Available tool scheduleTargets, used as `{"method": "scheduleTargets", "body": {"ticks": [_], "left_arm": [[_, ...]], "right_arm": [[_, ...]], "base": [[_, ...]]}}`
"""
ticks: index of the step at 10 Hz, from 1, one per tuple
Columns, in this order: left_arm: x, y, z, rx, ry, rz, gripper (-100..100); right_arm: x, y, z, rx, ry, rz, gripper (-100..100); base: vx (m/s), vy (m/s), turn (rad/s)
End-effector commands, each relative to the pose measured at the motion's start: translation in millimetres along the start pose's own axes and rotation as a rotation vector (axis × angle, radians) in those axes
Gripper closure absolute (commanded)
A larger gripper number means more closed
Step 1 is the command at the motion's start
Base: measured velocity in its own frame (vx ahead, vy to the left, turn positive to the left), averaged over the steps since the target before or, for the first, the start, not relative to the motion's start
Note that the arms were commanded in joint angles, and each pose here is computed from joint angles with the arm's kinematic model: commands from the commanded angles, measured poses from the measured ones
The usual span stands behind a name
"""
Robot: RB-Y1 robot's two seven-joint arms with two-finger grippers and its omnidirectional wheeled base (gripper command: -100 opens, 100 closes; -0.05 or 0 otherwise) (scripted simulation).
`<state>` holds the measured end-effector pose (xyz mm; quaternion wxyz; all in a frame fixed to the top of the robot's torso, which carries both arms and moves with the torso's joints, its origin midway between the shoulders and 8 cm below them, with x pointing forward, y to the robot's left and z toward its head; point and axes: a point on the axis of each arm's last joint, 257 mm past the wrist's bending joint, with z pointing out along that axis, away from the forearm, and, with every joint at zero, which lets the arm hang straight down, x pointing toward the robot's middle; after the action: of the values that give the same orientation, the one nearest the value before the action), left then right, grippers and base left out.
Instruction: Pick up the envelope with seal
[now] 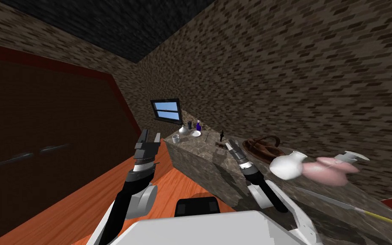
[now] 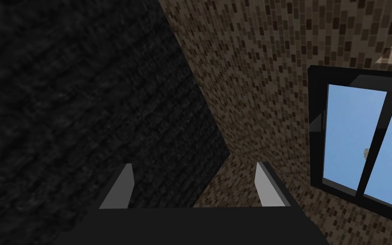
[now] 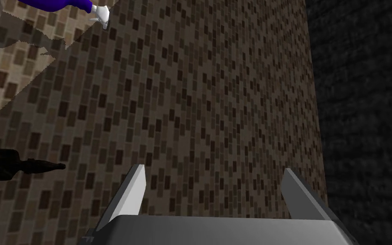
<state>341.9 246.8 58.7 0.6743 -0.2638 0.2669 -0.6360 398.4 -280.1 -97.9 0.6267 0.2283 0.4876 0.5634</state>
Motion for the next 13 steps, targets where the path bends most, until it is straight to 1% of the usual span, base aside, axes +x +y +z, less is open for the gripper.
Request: {"method": "scheduleTargets", "body": {"ticks": [1,2,3,4,5,6,7,8,9,10,11,12,13], "left_arm": [[0.0,0.0,0.0,0.0,0.0,0.0,0],[-0.1,0.0,0.0,0.0,0.0,0.0,0],[0.0,0.0,0.0,0.0,0.0,0.0,0],[-0.1,0.0,0.0,0.0,0.0,0.0,0],[0.0,0.0,0.0,0.0,0.0,0.0,0],[-0.1,0.0,-0.1,0.0,0.0,0.0,0],[0.0,0.0,0.0,0.0,0.0,0.0,0],[-0.1,0.0,-0.1,0.0,0.0,0.0,0],[0.0,0.0,0.0,0.0,0.0,0.0,0],[-0.1,0.0,-0.1,0.0,0.0,0.0,0],[0.0,0.0,0.0,0.0,0.0,0.0,0],[-0.1,0.0,-0.1,0.0,0.0,0.0,0],[0.0,0.0,0.0,0.0,0.0,0.0,0]], "right_arm": [[2.1,-4.5,-1.4,0.015,0.034,-0.02,-100],[5.8,-20.1,-3.8,0.043,0.078,-0.048,-100],[5.1,-20.1,-4.0,0.045,0.09,-0.058,-100],[7.9,-35.9,-7.4,0.074,0.136,-0.089,-100],[6.9,-36.0,-7.7,0.076,0.149,-0.1,-100],[8.9,-51.9,-12.2,0.105,0.194,-0.132,-100],[7.1,-52.0,-12.6,0.108,0.21,-0.146,-100],[8.9,-65.5,-17.1,0.131,0.257,-0.181,-100],[5.8,-67.9,-18.7,0.139,0.271,-0.196,-100],[5.8,-83.6,-25.6,0.169,0.32,-0.232,-100],[2.9,-83.6,-26.0,0.172,0.335,-0.248,-100],[3.2,-95.8,-32.3,0.193,0.386,-0.286,-100],[-1.8,-98.9,-34.6,0.204,0.4,-0.303,-100]], "base": [[-0.009,0.004,0.167],[-0.01,0.009,0.265],[-0.007,0.004,0.171],[-0.007,0.013,0.319],[-0.002,0.006,0.145],[0.0,0.019,0.348],[0.004,0.008,0.146],[0.006,0.02,0.269],[0.007,0.009,0.155],[0.011,0.016,0.263],[0.01,0.008,0.152],[0.012,0.017,0.283],[0.011,0.009,0.133]]}}
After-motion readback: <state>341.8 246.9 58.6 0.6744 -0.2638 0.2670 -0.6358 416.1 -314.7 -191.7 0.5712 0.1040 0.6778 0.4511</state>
